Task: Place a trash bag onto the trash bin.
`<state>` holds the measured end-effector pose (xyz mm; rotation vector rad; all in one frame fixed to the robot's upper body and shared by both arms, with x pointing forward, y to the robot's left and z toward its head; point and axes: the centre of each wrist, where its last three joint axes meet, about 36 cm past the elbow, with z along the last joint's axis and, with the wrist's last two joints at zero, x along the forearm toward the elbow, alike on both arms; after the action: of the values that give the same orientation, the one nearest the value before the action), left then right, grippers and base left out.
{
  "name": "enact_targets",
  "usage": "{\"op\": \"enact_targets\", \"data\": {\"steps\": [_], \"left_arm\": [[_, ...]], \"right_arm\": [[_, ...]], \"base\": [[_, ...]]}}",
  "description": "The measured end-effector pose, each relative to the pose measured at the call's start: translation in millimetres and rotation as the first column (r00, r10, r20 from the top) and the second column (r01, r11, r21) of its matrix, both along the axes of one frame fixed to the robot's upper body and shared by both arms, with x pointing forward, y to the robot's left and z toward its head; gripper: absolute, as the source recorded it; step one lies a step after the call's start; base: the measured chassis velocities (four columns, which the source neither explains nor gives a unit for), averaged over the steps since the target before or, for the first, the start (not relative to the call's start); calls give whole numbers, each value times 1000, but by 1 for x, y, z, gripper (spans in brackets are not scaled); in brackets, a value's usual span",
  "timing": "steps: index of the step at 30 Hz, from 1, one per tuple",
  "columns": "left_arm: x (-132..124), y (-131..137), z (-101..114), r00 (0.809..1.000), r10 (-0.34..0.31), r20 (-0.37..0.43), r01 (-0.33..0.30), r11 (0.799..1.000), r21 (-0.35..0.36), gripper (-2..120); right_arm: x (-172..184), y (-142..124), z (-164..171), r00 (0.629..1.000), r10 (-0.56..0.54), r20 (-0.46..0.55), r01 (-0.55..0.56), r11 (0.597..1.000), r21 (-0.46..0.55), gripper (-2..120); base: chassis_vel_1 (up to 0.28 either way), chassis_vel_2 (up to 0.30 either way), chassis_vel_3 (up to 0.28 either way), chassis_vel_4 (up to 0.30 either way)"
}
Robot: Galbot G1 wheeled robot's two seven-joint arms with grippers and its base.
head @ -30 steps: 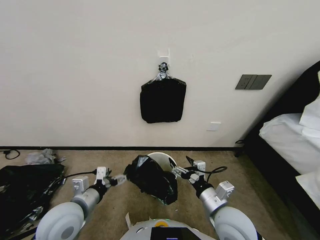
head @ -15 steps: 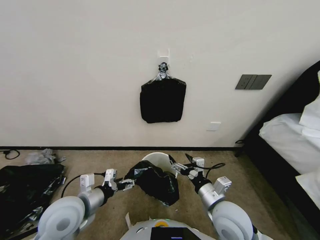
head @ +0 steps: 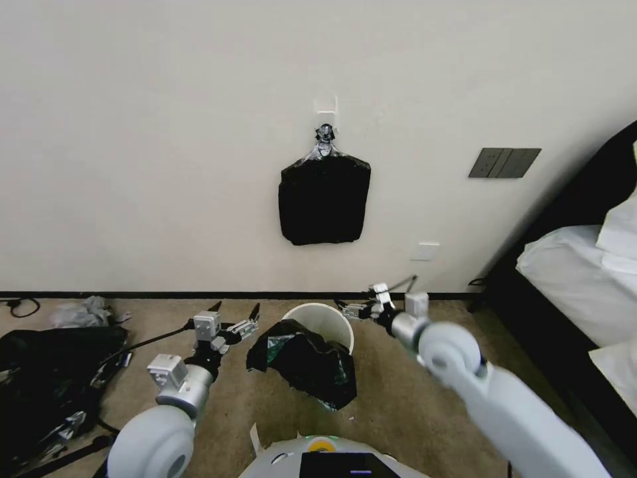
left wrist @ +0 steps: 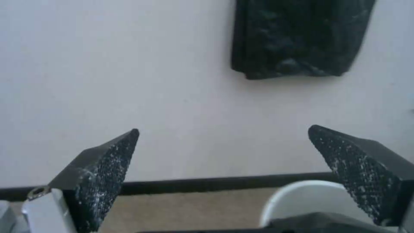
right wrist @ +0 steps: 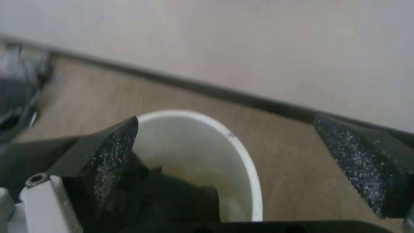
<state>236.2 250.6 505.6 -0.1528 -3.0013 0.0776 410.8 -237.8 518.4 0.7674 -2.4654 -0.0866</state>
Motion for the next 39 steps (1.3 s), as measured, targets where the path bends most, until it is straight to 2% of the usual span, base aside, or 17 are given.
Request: {"op": "enact_targets", "data": {"steps": [1,2,4,5,6,9,14,19,22,24,28,29,32,34,36,37,39], "left_arm": [[-1,0,-5,1000,11,17,-11,1000,20,100],[-1,0,-5,1000,11,17,-11,1000,20,100],[-6,1,-15,999,25,46,-27,998,62,100],[-11,1,-23,998,32,56,-37,995,87,100],[-11,1,-23,998,32,56,-37,995,87,100],[-21,1,-32,997,37,67,-45,992,122,100],[-32,-6,-36,997,49,58,-55,991,119,100],[-38,-10,-38,997,57,57,-63,991,114,100],[-43,-14,-38,997,63,54,-68,992,103,100],[-44,-15,-38,997,64,52,-69,993,99,100],[-47,-18,-34,997,65,51,-70,994,85,100],[-47,-18,-34,997,65,51,-70,994,85,100],[-48,-19,-31,996,65,54,-69,994,82,100],[-49,-20,-30,997,64,50,-68,994,82,100],[-50,-20,-29,997,64,48,-68,994,81,100],[-51,-20,-28,997,65,47,-68,994,80,100],[-51,-20,-28,997,65,47,-69,995,78,100]], "right_arm": [[16,-2,-2,1000,29,-8,-29,999,-17,100],[16,-2,-2,1000,29,-8,-29,999,-17,100],[46,1,-13,996,83,-19,-85,993,-85,100],[64,6,-27,991,132,-35,-136,979,-150,100],[64,6,-27,991,132,-35,-136,979,-150,100],[90,19,-46,972,225,-69,-235,942,-240,100],[120,31,-65,953,281,-115,-303,906,-294,100],[135,33,-72,944,296,-144,-327,893,-309,98],[142,33,-79,935,310,-172,-350,881,-318,86],[142,33,-80,932,315,-177,-357,879,-316,83],[138,36,-88,915,347,-204,-398,860,-320,62],[138,36,-88,915,347,-204,-398,860,-320,62],[137,37,-89,914,351,-206,-401,859,-317,52],[138,37,-88,914,351,-205,-400,862,-310,40],[138,37,-87,914,350,-204,-399,864,-308,37],[138,37,-87,914,351,-203,-399,865,-303,31],[138,37,-86,914,351,-203,-400,866,-300,28]], "base": [[0,0,0,0],[0,0,0,0],[0,0,0,0],[0,0,0,0],[0,0,0,0],[0,0,0,0],[0,0,0,0],[0,0,0,0],[0,0,0,0],[0,0,0,0],[0,0,0,0],[0,0,0,0],[0,0,0,0],[0,0,0,0],[0,0,0,0],[0,0,0,0],[0,0,0,0]]}}
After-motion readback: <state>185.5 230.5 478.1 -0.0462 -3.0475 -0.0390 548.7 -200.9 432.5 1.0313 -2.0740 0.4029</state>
